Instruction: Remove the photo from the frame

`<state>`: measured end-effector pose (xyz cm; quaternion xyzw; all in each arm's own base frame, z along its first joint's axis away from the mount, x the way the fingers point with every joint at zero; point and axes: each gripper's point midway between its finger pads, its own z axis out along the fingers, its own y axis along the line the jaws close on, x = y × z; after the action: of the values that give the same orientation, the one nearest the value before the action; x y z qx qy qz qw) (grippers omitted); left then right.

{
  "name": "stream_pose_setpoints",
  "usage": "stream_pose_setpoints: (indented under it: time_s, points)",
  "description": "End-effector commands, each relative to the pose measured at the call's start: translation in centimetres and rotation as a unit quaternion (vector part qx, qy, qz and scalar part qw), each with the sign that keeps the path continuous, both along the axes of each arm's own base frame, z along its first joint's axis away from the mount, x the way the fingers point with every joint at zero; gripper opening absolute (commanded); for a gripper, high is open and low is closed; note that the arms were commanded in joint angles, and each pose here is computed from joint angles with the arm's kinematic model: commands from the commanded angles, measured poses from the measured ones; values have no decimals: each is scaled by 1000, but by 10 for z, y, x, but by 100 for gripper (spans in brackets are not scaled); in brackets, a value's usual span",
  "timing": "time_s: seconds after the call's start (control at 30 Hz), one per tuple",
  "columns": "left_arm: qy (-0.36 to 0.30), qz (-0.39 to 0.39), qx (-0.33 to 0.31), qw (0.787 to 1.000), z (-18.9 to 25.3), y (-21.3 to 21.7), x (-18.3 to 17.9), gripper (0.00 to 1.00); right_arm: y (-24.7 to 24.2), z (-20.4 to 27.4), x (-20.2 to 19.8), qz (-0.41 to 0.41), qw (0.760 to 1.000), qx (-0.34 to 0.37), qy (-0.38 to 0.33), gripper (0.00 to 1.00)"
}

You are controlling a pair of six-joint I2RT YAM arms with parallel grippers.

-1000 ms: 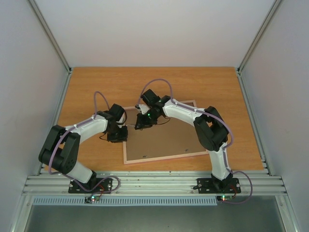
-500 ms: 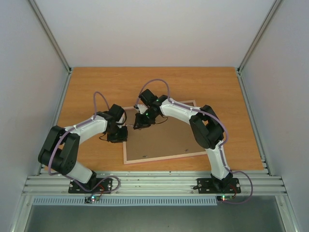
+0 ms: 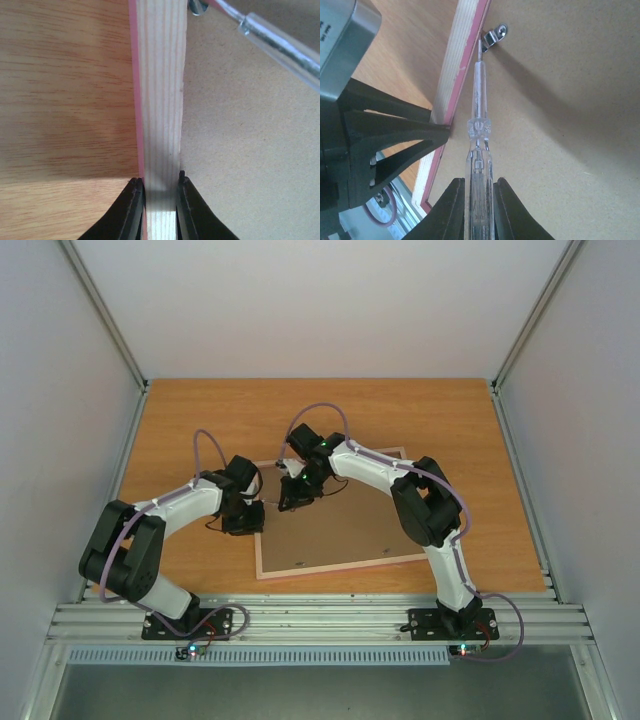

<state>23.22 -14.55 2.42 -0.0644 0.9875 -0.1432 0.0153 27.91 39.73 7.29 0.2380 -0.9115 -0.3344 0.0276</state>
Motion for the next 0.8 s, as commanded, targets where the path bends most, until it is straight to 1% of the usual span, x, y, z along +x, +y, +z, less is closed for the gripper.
stream_pose_setpoints:
  time_s: [0.0,0.27,0.6,0.67,0.77]
  points:
    - [7,-9,-16,1000,-5,-7,-6,10,-17,-10,-18,12,998,-49,31,1]
    - [9,-7,-14,1000,-5,-5,-7,10,-36,-14,-6,-6,994,-105,-14,1]
    - [12,1,-11,1000,-7,-4,-9,10,-44,-3,-3,-9,993,-115,-38,1]
    - [12,2,-11,1000,-7,-3,-9,9,-44,1,-3,-6,993,-109,-44,1]
    - [13,8,-7,1000,-8,-2,-10,8,-34,17,-4,-3,996,-62,-59,1]
